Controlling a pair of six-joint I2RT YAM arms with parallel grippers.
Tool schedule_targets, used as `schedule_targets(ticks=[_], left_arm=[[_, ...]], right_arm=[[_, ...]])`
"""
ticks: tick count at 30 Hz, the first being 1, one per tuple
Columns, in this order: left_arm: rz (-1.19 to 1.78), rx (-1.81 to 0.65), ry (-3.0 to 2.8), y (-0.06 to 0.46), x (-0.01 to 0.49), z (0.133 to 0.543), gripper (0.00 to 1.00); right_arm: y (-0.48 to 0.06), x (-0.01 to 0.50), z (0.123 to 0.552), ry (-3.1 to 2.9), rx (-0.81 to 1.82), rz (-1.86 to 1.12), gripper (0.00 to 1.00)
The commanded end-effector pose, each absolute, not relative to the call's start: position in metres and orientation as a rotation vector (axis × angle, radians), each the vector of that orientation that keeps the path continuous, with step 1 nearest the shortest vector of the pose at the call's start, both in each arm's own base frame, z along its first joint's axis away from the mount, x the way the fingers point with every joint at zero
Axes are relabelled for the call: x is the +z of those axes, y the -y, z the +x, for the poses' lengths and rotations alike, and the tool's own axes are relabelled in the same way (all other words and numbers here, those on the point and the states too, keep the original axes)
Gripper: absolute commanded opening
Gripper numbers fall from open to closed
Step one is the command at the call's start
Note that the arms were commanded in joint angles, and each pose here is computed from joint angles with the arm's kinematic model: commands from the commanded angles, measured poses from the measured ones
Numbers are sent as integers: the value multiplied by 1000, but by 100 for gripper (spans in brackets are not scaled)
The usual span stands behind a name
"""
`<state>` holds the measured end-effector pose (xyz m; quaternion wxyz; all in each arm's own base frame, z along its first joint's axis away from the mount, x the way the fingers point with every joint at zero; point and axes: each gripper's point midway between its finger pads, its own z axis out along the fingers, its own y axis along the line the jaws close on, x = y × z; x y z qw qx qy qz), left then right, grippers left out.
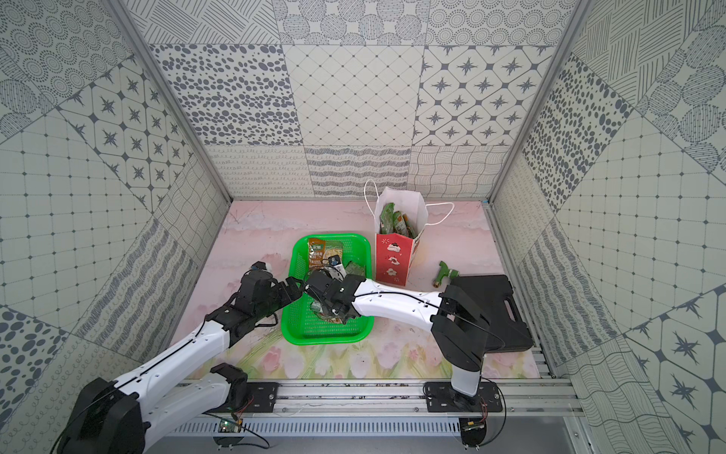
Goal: Place the condiment packets inside the bag
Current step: Adjust the condiment packet in the storage box, then pick up the condiment packet from the storage box.
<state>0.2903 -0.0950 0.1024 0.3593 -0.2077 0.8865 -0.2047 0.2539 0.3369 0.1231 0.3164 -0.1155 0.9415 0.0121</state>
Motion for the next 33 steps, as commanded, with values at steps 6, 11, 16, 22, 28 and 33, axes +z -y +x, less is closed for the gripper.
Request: schedule_targets(ticks=[6,11,16,22,28,33], left_arm=[[-507,-559,-2247,98,114,295,95],[-505,-559,-2244,98,115,295,95],[-505,-562,-2241,98,116,294,95],[-501,-565,-2236,98,118,294,95],[-495,-564,-2226,97,122,293,95],[-493,-565,-2218,96,125,293,95]], right_arm=[[-346,99,242,-2566,229,125,97],[-338,89,241,-2543,243,305,97],[-333,75,243,-2521,221,438,97],[-336,65,255,-2461,265,535,97],[-335,75,274,-2334,321,566,97],[-333,79,293,-2258,369,545,93]])
